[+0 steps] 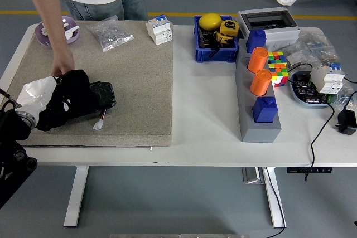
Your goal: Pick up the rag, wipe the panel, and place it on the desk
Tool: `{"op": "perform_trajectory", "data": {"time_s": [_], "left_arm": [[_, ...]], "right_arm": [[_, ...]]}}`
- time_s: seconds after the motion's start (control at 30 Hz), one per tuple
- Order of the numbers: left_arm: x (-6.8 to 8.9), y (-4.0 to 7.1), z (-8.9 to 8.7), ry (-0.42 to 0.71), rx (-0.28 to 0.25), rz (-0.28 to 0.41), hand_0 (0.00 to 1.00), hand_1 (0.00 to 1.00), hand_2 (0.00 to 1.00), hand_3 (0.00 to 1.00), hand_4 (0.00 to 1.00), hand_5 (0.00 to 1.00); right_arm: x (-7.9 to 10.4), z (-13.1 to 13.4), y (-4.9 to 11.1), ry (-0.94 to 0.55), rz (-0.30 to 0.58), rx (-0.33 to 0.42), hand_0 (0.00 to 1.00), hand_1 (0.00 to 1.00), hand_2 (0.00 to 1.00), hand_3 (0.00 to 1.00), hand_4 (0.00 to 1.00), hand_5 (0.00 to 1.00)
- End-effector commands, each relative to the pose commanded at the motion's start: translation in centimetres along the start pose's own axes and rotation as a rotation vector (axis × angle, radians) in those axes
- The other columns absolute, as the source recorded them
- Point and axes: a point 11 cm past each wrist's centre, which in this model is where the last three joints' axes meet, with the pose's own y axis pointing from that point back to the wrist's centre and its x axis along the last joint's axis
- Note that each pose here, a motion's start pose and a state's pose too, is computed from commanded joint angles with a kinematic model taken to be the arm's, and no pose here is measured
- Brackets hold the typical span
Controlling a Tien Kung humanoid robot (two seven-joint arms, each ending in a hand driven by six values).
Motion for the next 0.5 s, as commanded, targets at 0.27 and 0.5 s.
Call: {"op": "perform_trajectory", "data": {"time_s": [0.27,0.5], "left_arm": [[-0.9,-0.4,2.9,-0.006,-0.062,-0.029,0.227,0.147,0.528,0.451,0.071,0.002],[-1.2,-0.6,4.2,-0.025,-0.095,-0.038,0.228,0.147,0.528,0.451,0.072,0.002]], "right_arm": [[-0.1,-0.2,0.0,-0.001,-0.001,0.005,0.767,0.649,0.713,0.698,0.998,0.646],[-0.1,-0.5,0.0,0.0,-0.002,0.01,0.766,0.649,0.713,0.698,0.998,0.646]]}}
